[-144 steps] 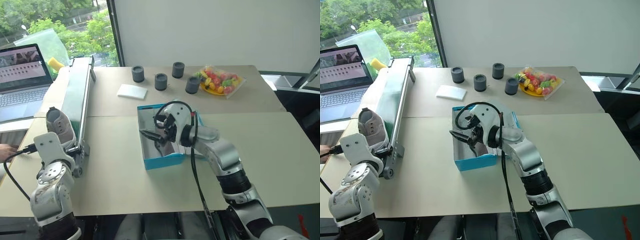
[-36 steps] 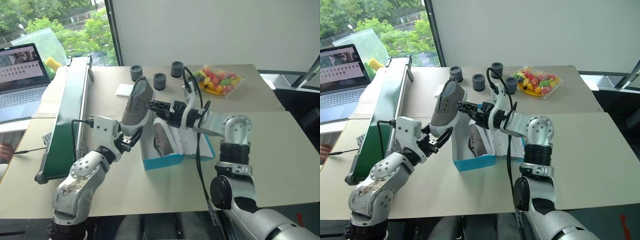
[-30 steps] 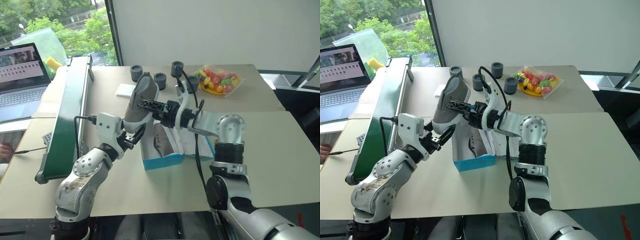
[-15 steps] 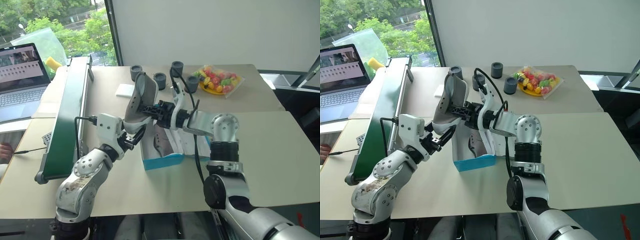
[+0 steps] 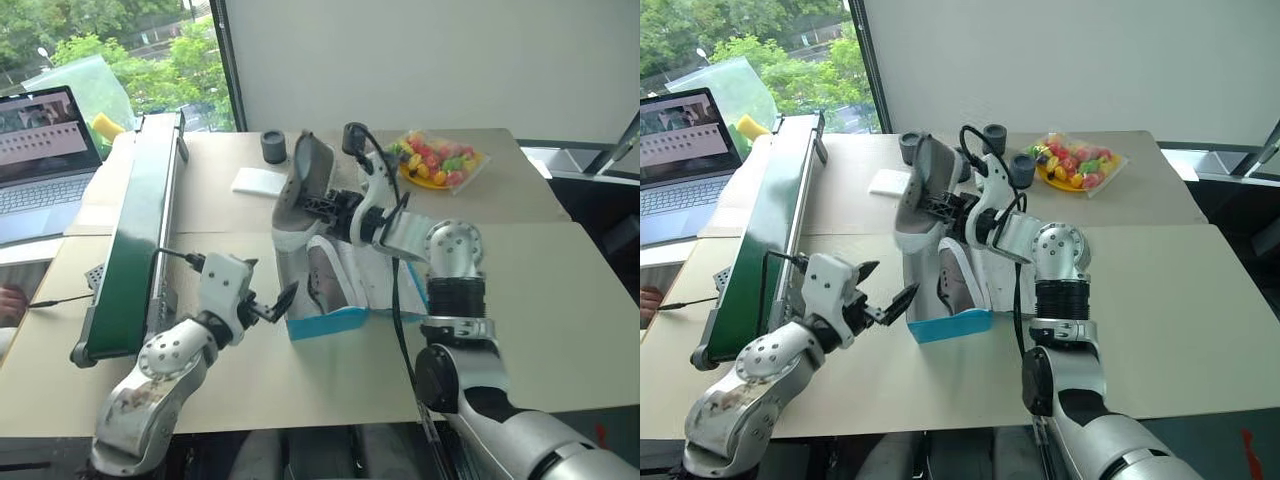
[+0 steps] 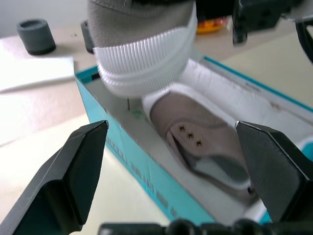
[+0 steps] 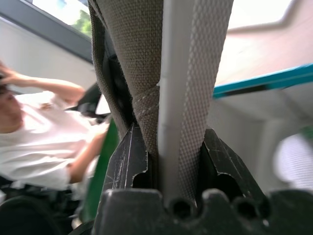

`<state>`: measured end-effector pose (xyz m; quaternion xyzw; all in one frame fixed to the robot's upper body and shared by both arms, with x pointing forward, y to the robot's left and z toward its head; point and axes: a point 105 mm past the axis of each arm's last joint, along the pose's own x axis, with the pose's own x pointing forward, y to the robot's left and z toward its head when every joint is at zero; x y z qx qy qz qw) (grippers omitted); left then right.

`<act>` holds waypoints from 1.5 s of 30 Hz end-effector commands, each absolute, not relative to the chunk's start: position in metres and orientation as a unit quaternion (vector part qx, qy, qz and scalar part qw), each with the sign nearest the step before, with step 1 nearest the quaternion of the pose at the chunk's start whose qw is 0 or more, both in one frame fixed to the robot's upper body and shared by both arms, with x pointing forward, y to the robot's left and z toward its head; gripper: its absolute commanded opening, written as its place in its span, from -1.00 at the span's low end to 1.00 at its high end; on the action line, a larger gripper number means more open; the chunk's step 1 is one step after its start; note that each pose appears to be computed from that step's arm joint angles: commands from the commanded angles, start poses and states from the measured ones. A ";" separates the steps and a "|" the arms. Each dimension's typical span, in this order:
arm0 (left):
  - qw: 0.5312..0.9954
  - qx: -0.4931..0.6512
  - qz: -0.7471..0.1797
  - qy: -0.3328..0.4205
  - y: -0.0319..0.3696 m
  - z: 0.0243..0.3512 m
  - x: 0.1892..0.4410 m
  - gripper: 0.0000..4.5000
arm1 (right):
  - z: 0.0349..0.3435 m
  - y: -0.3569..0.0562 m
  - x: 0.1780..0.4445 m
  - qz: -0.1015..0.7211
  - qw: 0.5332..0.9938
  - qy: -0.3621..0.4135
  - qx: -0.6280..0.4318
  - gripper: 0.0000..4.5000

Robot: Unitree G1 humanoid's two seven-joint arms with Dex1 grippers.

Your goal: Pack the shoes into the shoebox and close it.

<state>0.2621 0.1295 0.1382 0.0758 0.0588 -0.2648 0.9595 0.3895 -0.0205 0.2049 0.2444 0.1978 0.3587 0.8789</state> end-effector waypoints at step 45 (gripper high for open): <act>0.950 0.098 -0.293 0.040 0.129 0.145 0.246 1.00 | 0.119 0.013 0.377 0.392 0.797 0.452 -0.088 0.45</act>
